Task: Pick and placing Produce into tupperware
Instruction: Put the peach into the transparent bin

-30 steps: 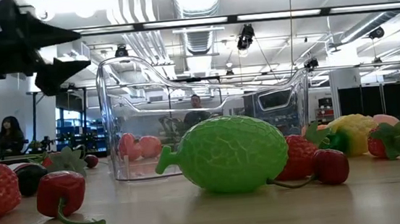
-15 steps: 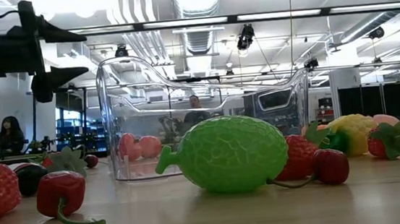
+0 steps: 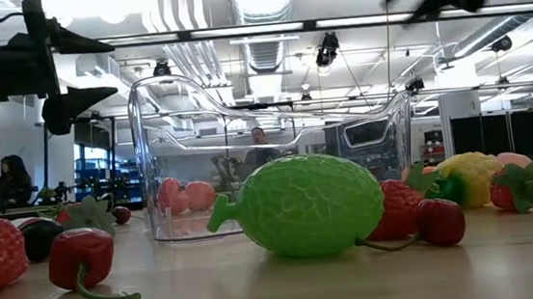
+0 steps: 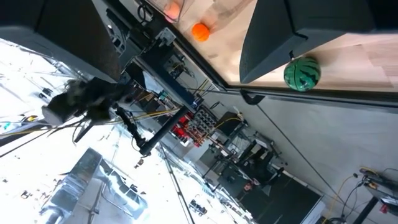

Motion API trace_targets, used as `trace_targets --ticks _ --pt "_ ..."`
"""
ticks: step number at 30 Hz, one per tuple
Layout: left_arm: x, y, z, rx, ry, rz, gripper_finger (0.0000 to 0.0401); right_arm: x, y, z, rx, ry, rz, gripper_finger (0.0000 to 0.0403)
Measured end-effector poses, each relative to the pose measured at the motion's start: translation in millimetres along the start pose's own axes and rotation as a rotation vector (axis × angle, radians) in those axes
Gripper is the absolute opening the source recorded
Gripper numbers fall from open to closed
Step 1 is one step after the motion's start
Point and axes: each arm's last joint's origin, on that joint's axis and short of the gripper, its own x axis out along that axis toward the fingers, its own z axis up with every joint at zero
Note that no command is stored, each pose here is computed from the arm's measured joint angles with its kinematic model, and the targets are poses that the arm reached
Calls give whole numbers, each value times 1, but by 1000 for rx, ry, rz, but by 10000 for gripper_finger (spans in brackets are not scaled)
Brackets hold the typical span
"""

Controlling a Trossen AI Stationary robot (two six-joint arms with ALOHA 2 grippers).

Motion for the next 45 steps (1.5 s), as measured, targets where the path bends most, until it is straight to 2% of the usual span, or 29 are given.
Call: trace_targets --ticks 4,7,11,15,20,25,29,32,38,45 --pt "0 0 0 1 1 2 315 6 -4 -8 21 214 -282 219" --pt "1 0 -1 5 5 8 315 16 -3 -16 30 340 -441 219" --pt "2 1 -2 13 18 18 315 34 1 -28 32 470 -534 219" --pt "3 2 -4 22 33 30 315 53 -3 -43 -14 534 -607 219" --pt "4 3 -7 35 52 44 315 72 -20 -62 -6 575 -581 219" --pt "5 4 -9 45 69 57 315 77 -42 -74 113 468 -553 225" --pt "6 4 -10 51 81 62 315 76 -52 -79 206 391 -485 249" --pt "6 4 -11 54 86 65 315 80 -59 -87 231 388 -486 274" --pt "7 5 -13 63 98 74 315 90 -65 -99 319 411 -523 314" --pt "7 5 -13 67 103 77 315 101 -62 -104 322 437 -530 324"
